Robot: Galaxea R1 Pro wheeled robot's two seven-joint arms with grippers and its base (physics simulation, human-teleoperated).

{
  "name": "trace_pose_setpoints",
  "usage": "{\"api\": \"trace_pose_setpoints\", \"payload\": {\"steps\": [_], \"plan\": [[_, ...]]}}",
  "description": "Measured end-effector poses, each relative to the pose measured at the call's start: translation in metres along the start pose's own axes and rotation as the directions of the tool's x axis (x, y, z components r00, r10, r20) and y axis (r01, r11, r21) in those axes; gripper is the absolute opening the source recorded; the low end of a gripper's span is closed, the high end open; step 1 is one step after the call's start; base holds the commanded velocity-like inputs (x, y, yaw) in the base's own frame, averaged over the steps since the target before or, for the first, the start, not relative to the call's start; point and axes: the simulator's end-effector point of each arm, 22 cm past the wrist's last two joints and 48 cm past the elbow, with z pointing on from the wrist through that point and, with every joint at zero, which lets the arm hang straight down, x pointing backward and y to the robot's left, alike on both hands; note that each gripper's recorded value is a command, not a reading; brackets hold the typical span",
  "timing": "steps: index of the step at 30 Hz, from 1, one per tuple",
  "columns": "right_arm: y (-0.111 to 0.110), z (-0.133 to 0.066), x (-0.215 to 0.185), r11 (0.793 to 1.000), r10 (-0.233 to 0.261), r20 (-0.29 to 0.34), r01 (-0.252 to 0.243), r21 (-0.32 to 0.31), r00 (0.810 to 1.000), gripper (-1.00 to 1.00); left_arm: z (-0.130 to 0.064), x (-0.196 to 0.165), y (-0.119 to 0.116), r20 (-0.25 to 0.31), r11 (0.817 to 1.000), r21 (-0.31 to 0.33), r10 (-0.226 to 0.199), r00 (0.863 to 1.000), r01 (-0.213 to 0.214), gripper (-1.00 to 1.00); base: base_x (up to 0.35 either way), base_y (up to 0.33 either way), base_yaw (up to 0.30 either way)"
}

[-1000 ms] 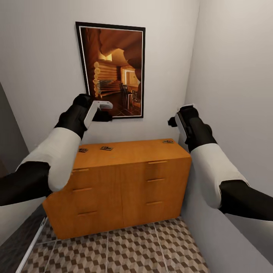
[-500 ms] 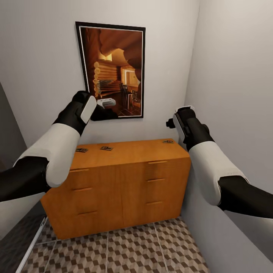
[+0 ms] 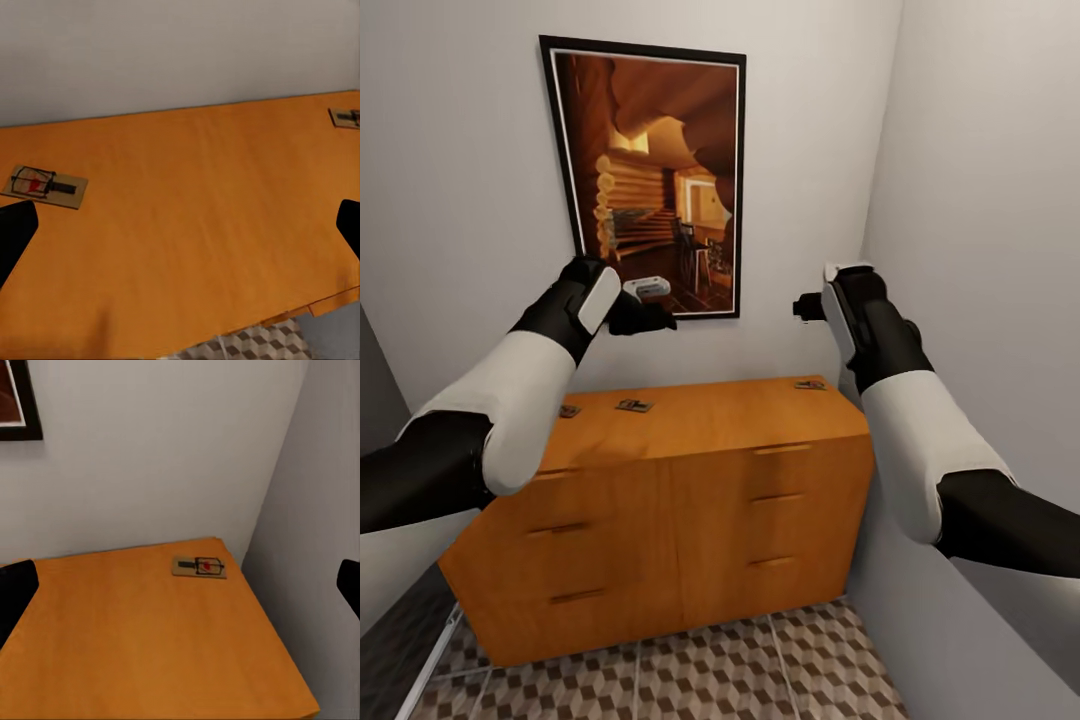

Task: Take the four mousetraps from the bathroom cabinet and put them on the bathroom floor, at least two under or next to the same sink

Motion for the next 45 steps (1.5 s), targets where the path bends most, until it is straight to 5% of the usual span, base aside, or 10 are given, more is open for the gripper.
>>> {"api": "trace_pose_setpoints", "payload": {"steps": [3,5,15,26,37,42,45], "plan": [[0.002,-0.007,-0.01,1.0,0.008,0.03,-0.008,-0.006,1.0,1.0,0.006,0.01,0.002,-0.026,1.0,-0.003,-0.003,1.0,0.003,1.0,0.338,0.0,0.0],[0.003,-0.008,-0.009,1.0,0.011,0.023,-0.01,-0.013,1.0,1.0,0.023,0.04,0.009,-0.101,1.0,-0.017,-0.011,0.995,0.01,1.0,0.236,0.0,0.0],[0.021,0.0,0.029,0.995,0.054,-0.039,-0.057,-0.082,0.998,1.0,0.03,0.057,0.007,-0.147,1.0,-0.016,-0.012,0.989,0.01,1.0,0.05,0.0,0.0],[0.022,0.002,0.036,0.994,0.065,-0.061,-0.07,-0.083,0.996,1.0,0.029,0.055,0.002,-0.142,1.0,-0.01,-0.006,0.99,0.005,1.0,0.001,0.0,0.0],[0.025,0.001,0.049,0.994,0.047,-0.112,-0.057,-0.09,0.993,1.0,0.019,0.032,-0.001,-0.081,1.0,-0.008,-0.014,0.997,0.013,1.0,0.0,0.0,0.0],[0.026,0.003,0.059,0.994,0.044,-0.127,-0.056,-0.091,0.991,1.0,0.012,0.021,0.014,-0.048,0.997,-0.052,-0.059,0.997,0.056,1.0,0.0,0.0,0.0],[0.027,0.006,0.069,0.994,0.042,-0.142,-0.056,-0.092,0.989,1.0,0.006,0.016,0.039,-0.03,0.984,-0.122,-0.134,0.991,0.13,1.0,0.0,0.0,0.0]]}}
